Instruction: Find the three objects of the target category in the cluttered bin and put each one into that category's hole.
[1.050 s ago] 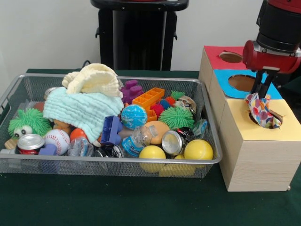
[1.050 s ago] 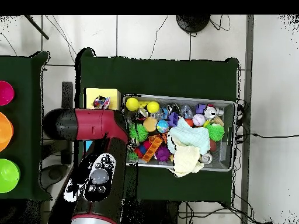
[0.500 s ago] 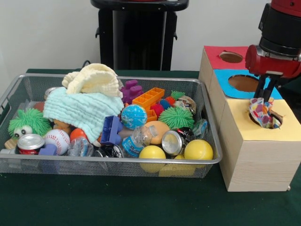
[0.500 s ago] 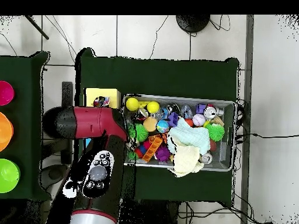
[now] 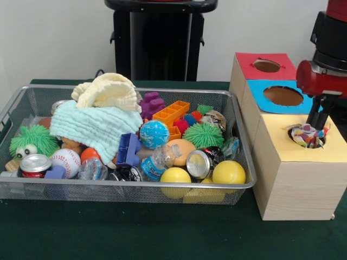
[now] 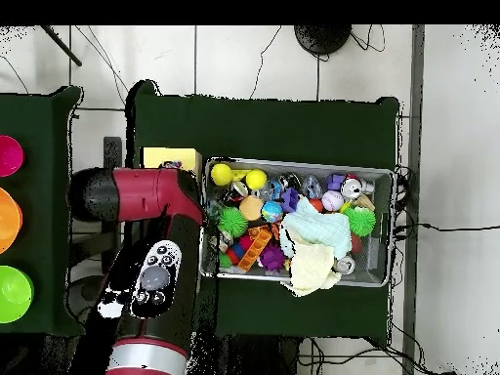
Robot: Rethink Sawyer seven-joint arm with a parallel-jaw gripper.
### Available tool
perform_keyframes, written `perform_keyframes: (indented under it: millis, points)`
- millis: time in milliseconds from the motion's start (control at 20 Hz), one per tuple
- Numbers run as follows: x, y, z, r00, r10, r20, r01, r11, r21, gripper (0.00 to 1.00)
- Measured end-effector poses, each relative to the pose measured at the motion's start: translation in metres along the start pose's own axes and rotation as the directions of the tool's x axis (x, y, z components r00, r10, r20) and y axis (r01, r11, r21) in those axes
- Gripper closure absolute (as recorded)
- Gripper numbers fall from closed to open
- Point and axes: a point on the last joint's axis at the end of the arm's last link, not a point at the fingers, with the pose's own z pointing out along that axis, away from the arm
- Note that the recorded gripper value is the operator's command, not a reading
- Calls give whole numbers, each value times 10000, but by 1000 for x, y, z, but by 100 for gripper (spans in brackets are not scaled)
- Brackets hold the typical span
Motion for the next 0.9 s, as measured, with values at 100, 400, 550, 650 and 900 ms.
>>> perform_keyframes:
  millis: [100, 400, 550, 650, 900]
  points:
    - [-4, 1, 1, 10000, -27, 74, 27, 10000, -2, 100]
    - [-9, 0, 4, 9996, -46, 274, 44, 10000, 68, 100]
    - [-11, -1, 5, 9988, -67, 479, 61, 9999, 136, 100]
    - [-10, -2, 8, 9978, -78, 660, 65, 9998, 196, 100]
    - [-7, -4, 20, 9956, -92, 932, 68, 9996, 261, 100]
